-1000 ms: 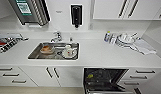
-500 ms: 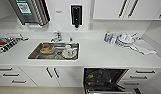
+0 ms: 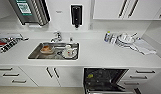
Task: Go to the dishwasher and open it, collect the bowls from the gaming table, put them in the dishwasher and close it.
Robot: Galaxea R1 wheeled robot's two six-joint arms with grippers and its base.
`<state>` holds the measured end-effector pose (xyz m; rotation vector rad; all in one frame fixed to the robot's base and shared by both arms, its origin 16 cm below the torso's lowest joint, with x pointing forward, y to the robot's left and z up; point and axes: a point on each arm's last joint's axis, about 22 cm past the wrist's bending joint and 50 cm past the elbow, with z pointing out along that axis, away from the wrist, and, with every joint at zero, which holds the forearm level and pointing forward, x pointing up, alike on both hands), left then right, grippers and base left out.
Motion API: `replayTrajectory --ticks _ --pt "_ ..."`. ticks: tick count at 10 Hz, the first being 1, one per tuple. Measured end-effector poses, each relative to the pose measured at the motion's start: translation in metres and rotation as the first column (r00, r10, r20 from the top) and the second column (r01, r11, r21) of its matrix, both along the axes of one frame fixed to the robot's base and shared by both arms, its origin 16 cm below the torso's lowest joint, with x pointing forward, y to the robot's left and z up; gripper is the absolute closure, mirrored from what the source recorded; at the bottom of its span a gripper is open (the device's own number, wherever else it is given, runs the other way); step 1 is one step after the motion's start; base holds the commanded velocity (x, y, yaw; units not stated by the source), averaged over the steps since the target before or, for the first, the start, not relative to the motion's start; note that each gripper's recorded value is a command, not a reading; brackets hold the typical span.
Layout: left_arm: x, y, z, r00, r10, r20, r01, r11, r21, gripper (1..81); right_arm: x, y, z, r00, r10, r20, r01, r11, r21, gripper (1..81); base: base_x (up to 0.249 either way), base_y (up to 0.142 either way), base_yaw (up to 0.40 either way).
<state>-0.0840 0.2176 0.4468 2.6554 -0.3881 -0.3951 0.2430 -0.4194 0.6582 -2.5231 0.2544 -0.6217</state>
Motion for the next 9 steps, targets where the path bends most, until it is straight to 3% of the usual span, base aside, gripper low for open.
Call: replayTrajectory --ticks 3,4,6,7,8,9 --pt "-0.036 -0.028 -0.003 0.9994 -0.033 -0.011 0.033 0.9994 -0.010 1.0 0.081 0.021 0.034 0.9967 -0.007 0.081 0.002 0.998 0.057 81.1 0.000 0.000 0.000" --pt "-0.049 -0.030 -0.003 0.9989 -0.041 -0.024 0.041 0.9992 0.001 1.0 0.102 0.028 0.041 0.9953 -0.005 0.097 -0.002 0.998 0.070 81.1 0.000 0.000 0.000" --pt "-0.057 -0.028 -0.009 0.9976 -0.065 -0.025 0.066 0.9974 0.030 1.0 0.138 0.070 0.039 0.9952 0.009 0.097 -0.022 0.991 0.131 81.1 0.000 0.000 0.000" --pt "-0.065 -0.035 -0.009 0.9971 -0.070 -0.030 0.071 0.9969 0.033 1.0 0.154 0.104 0.036 0.9954 0.027 0.092 -0.043 0.984 0.175 81.1 0.000 0.000 0.000" --pt "-0.079 -0.050 -0.004 0.9965 -0.071 -0.044 0.072 0.9973 0.018 1.0 0.165 0.127 0.033 0.9956 0.043 0.083 -0.059 0.979 0.197 81.1 0.000 0.000 0.000" --pt "-0.094 -0.067 0.003 0.9953 -0.078 -0.058 0.078 0.9969 -0.007 1.0 0.173 0.133 0.027 0.9961 0.049 0.073 -0.062 0.979 0.193 81.1 0.000 0.000 0.000"
